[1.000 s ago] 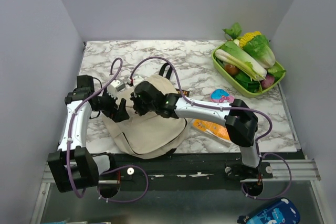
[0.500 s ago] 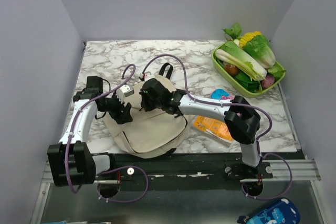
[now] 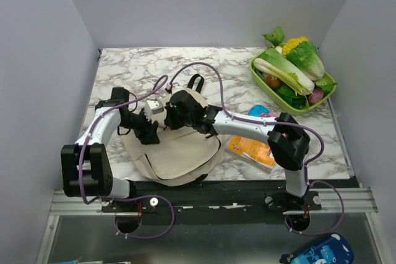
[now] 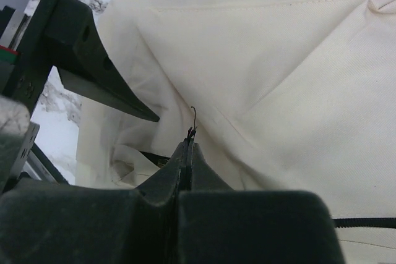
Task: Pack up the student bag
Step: Zip the student bag at the center of the board.
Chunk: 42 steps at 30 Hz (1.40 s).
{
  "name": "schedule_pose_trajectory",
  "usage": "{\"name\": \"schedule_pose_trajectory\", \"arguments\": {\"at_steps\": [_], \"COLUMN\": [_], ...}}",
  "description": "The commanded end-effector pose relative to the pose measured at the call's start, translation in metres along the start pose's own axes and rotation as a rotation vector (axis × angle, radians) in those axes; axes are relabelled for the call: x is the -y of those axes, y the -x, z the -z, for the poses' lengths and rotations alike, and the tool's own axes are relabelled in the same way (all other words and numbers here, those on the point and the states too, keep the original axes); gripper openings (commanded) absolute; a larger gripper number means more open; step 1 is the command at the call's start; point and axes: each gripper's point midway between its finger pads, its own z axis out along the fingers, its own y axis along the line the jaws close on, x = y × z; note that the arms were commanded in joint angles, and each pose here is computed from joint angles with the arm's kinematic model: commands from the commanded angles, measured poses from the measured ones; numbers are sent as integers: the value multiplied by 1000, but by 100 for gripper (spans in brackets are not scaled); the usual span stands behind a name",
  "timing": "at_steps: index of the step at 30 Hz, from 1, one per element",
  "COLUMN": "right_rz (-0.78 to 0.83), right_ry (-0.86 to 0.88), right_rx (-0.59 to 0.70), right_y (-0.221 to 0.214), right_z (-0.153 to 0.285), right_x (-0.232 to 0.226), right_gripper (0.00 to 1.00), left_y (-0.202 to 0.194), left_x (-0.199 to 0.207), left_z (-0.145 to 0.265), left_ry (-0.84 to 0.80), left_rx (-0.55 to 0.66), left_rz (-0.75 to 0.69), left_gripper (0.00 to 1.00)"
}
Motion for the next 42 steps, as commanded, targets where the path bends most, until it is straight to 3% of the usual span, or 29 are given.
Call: {"name": "schedule_pose_trajectory", "arguments": {"at_steps": [1, 3, 4, 8, 15, 19, 42], "right_rz": [-21, -22, -22, -24, -44, -51, -98], "right_ry": [30, 34, 35, 27, -28, -100, -558], "right_rx": [64, 60, 59, 53, 46, 43, 55], "right_y": [24, 23, 23, 21, 24, 28, 22], "right_z": [11, 12, 11, 9, 1, 1, 45], "right_x": [-4, -4, -4, -1, 24, 49, 213], "right_gripper": [1, 1, 1, 1, 1, 1, 1], "left_y": [25, 26, 27, 21, 7, 1, -3], "left_x": [-2, 0, 0, 13, 27, 28, 24], "left_z": [1, 1, 1, 2, 6, 8, 20], "left_ry": [-42, -49, -50, -93, -130, -120, -41], "left_rx": [73, 74, 77, 59, 5, -29, -80], "left_rz": [-81, -91, -98, -101, -93, -88, -101], "left_gripper": [69, 61, 50, 27, 6, 0, 0]}}
